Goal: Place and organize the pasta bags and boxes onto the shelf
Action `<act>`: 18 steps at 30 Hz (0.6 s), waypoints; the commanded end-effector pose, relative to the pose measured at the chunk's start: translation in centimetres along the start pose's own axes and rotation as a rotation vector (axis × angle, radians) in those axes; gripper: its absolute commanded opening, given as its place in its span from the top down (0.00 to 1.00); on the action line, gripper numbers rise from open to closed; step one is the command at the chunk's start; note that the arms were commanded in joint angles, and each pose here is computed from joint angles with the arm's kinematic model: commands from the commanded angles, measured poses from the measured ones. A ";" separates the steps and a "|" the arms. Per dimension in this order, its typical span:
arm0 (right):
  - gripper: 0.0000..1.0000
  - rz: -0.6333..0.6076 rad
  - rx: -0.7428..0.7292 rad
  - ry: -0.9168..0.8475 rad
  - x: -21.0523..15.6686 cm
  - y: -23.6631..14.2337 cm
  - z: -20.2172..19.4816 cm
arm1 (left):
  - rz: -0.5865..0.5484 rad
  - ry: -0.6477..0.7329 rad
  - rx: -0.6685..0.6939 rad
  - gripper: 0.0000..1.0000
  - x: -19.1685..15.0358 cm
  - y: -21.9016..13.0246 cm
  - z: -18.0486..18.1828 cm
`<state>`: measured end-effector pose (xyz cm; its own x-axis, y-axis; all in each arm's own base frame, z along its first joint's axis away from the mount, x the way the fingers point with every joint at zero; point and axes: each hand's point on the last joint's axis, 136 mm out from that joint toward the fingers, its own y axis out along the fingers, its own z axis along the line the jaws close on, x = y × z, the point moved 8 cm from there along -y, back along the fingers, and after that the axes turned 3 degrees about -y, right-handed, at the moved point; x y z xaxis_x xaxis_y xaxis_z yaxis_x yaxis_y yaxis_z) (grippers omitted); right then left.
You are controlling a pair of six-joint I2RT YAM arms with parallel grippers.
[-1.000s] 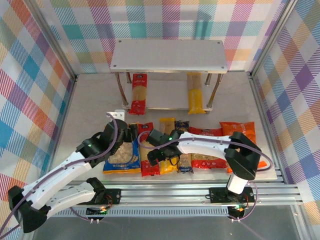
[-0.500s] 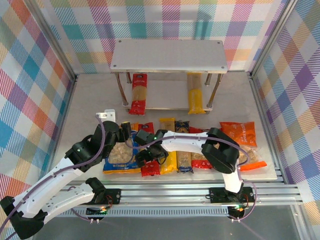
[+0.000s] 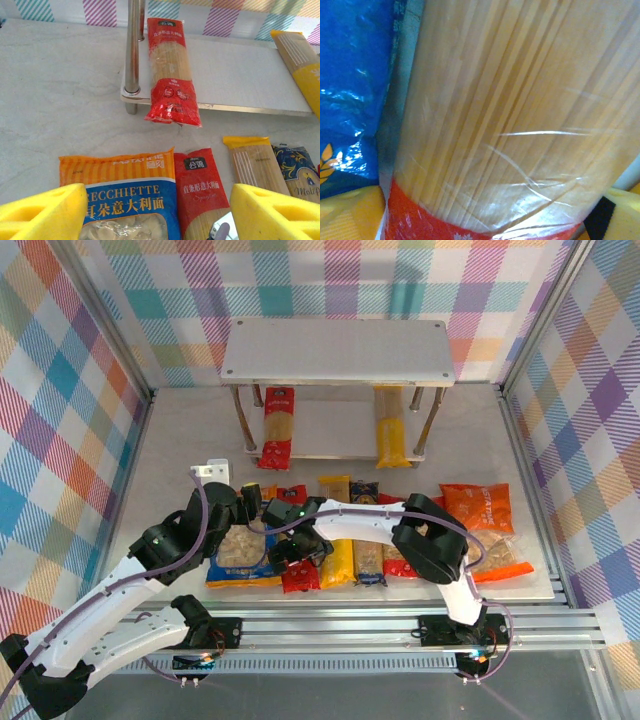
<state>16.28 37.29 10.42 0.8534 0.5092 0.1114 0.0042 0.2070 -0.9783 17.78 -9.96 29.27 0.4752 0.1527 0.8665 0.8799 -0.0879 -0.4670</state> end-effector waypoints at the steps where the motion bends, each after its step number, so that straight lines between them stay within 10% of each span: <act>1: 0.01 0.071 0.005 -0.005 -0.6 1.3 0.6 | -0.013 0.016 0.025 0.24 0.2 -0.1 0.3; 18: 0.39 0.190 -0.006 0.026 -1.8 4.0 0.1 | -0.005 0.019 0.025 0.24 -0.2 0.2 0.3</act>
<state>16.94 36.94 9.71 0.8649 0.5006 0.0358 -0.0228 0.1104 -0.9936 17.78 -9.96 29.24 0.4756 0.1523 0.8664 0.8796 -0.0877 -0.4675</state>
